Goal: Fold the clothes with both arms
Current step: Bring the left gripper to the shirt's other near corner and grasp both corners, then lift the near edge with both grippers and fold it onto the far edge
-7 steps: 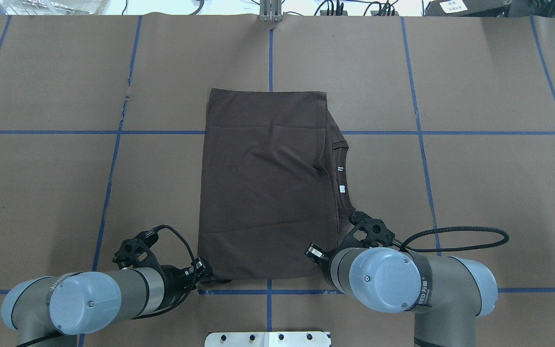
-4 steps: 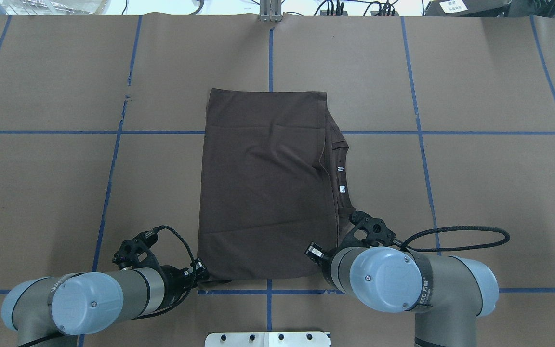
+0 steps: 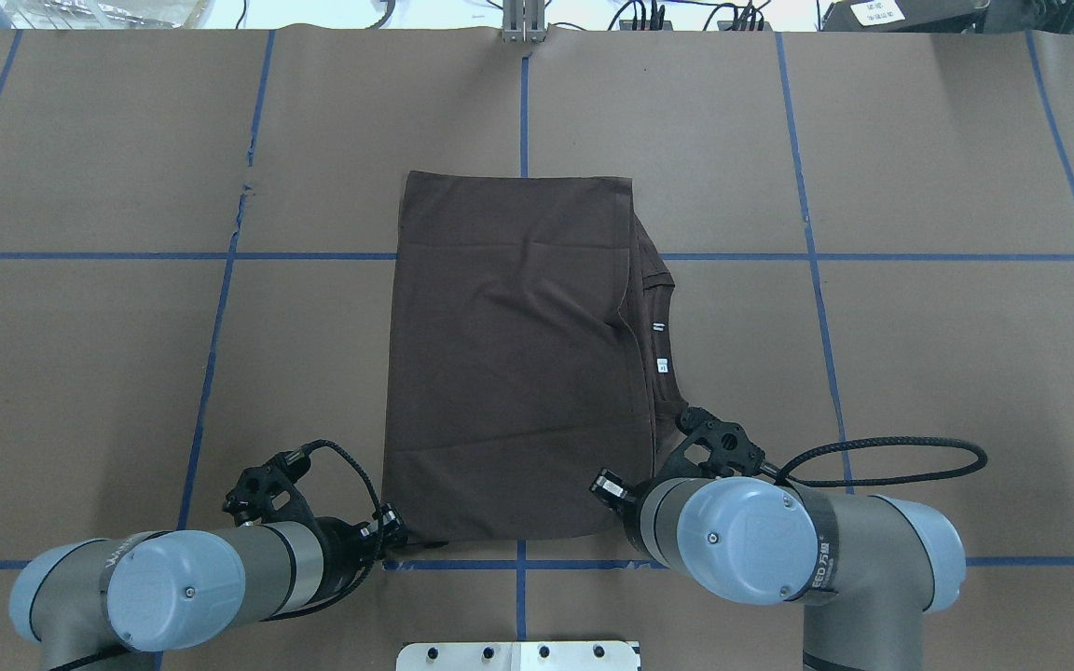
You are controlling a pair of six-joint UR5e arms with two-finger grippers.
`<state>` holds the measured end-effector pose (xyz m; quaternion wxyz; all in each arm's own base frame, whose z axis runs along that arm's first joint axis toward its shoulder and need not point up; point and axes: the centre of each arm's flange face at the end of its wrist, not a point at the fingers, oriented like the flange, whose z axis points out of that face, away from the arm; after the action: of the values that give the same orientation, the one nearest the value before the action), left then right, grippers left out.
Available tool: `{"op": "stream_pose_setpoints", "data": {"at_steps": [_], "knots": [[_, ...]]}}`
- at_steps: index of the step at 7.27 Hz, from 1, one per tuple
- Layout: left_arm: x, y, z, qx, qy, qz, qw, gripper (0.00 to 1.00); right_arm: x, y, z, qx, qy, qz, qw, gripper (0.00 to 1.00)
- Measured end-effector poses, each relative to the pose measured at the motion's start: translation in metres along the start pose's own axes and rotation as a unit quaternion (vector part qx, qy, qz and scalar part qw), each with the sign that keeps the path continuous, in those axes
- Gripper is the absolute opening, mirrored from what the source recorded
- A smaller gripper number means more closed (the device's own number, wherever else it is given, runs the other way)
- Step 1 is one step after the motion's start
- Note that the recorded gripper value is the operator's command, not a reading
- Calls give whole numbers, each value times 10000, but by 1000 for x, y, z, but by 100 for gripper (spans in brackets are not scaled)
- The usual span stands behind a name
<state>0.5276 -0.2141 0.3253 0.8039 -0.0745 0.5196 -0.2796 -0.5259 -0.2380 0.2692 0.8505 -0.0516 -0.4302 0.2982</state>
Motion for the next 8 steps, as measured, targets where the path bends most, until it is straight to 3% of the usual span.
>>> {"op": "stream_pose_setpoints", "data": {"at_steps": [1, 4, 6, 8], "knots": [[1, 1, 0, -4, 7, 1, 10000, 1, 0, 0, -1, -3, -2, -2, 10000, 0], [4, 2, -4, -21, 51, -4, 10000, 0, 0, 0, -1, -11, -3, -6, 10000, 0], [21, 6, -44, -95, 220, -28, 9997, 0, 3, 7, -9, -80, -51, -41, 9999, 0], [36, 24, -96, -271, 302, -162, 9990, 0, 19, 16, -45, -247, -94, -75, 9996, 0]]}}
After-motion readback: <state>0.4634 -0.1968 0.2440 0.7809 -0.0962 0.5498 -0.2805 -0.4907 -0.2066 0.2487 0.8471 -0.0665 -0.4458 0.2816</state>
